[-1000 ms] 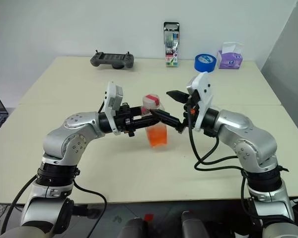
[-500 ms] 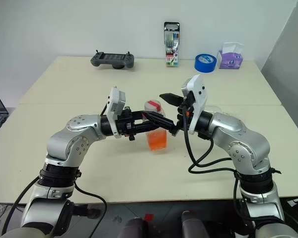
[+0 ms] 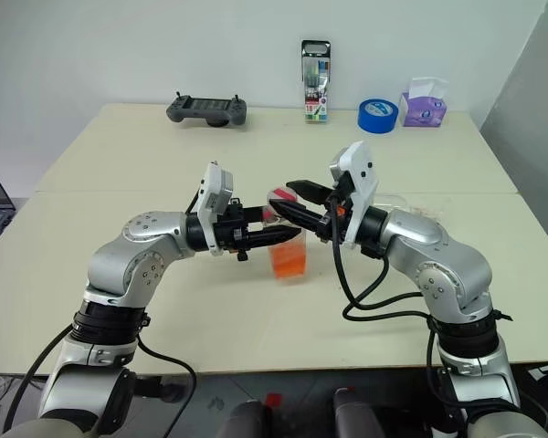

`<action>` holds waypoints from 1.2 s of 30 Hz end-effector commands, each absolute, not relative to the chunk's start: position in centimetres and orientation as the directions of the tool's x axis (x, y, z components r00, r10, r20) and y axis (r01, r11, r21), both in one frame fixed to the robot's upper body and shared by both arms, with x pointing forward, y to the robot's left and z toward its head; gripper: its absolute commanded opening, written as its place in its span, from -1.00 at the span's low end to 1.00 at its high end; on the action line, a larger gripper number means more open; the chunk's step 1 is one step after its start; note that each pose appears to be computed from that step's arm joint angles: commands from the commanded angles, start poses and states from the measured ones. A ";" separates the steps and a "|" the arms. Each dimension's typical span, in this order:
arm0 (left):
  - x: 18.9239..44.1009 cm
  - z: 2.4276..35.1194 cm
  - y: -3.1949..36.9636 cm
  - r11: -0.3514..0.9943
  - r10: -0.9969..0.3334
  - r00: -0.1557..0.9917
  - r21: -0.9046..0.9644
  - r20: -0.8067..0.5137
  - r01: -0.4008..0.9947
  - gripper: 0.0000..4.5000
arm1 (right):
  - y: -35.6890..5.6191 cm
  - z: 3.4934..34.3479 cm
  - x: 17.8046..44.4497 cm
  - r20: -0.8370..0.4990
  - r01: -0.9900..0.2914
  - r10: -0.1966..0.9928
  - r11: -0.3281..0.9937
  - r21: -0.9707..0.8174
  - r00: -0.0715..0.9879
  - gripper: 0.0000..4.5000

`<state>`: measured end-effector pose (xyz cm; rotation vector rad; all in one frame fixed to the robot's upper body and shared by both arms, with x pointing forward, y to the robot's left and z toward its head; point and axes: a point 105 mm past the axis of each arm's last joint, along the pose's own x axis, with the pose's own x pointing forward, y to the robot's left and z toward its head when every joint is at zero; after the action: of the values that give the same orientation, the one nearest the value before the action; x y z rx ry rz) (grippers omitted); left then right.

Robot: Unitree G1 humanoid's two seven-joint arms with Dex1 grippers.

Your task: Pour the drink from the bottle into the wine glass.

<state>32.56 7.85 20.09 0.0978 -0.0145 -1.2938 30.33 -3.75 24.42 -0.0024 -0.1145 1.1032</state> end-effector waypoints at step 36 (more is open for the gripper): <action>33.5 24.2 6.3 0.233 -0.972 0.219 0.271 0.083 0.934 -0.17 | -9.4 28.1 30.1 0.007 -0.922 0.923 0.384 -0.052 0.384 0.53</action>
<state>33.26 6.02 22.57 0.1712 -0.1654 -1.3823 31.30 -9.73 26.35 -0.0689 0.0489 1.2217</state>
